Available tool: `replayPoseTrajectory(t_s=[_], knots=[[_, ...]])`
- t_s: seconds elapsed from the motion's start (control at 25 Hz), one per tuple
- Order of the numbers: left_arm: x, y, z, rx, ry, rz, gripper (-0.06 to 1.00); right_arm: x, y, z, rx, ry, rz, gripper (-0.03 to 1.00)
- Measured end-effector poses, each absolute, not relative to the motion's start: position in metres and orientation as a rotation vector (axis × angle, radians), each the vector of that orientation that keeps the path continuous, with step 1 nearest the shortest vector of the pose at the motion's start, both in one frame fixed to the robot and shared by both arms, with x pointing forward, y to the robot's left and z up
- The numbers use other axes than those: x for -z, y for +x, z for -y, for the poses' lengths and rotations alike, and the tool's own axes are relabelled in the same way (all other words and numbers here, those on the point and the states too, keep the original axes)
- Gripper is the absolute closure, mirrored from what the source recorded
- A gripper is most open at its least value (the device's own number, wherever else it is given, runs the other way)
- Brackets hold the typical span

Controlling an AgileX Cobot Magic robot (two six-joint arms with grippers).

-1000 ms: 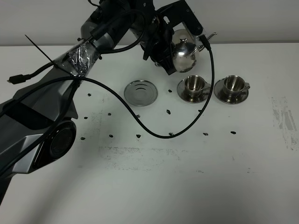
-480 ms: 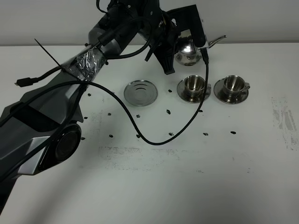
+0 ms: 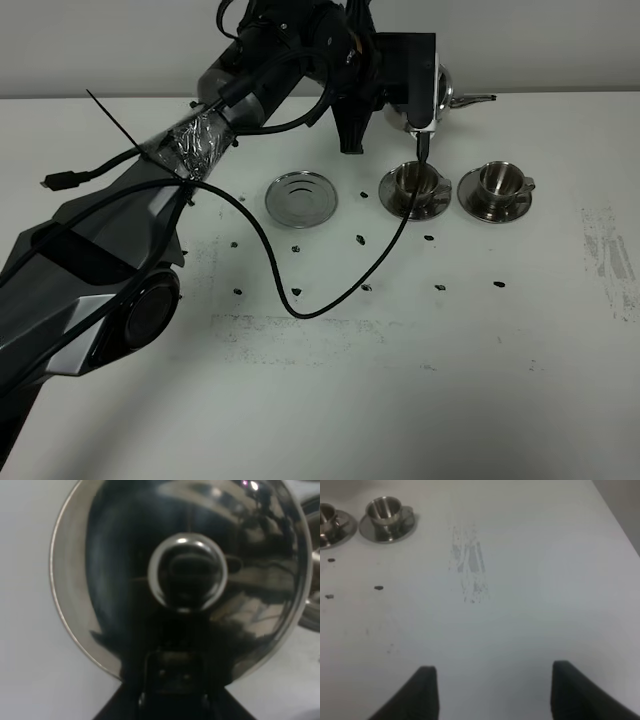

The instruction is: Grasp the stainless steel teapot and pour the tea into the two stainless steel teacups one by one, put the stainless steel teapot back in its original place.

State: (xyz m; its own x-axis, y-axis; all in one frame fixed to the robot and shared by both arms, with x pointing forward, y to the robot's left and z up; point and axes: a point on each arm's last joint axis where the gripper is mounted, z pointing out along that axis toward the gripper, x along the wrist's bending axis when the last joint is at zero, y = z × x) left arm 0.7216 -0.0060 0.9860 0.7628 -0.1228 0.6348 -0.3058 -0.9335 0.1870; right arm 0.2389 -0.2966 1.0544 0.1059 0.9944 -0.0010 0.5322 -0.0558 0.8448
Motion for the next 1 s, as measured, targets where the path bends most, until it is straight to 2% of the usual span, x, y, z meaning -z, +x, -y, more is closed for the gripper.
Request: replayPoseTrajectory(t_s=[0.52, 1.0], knots=[[-0.98, 0.721, 0.022, -1.121, 2.648, 0.613, 0.76, -1.054, 0.239, 0.297, -0.831, 1.68, -1.511, 0.48], [-0.955, 0.723, 0.032, -1.162, 2.646, 0.689, 0.76, -1.054, 0.239, 0.297, -0.831, 1.68, -1.511, 0.48]])
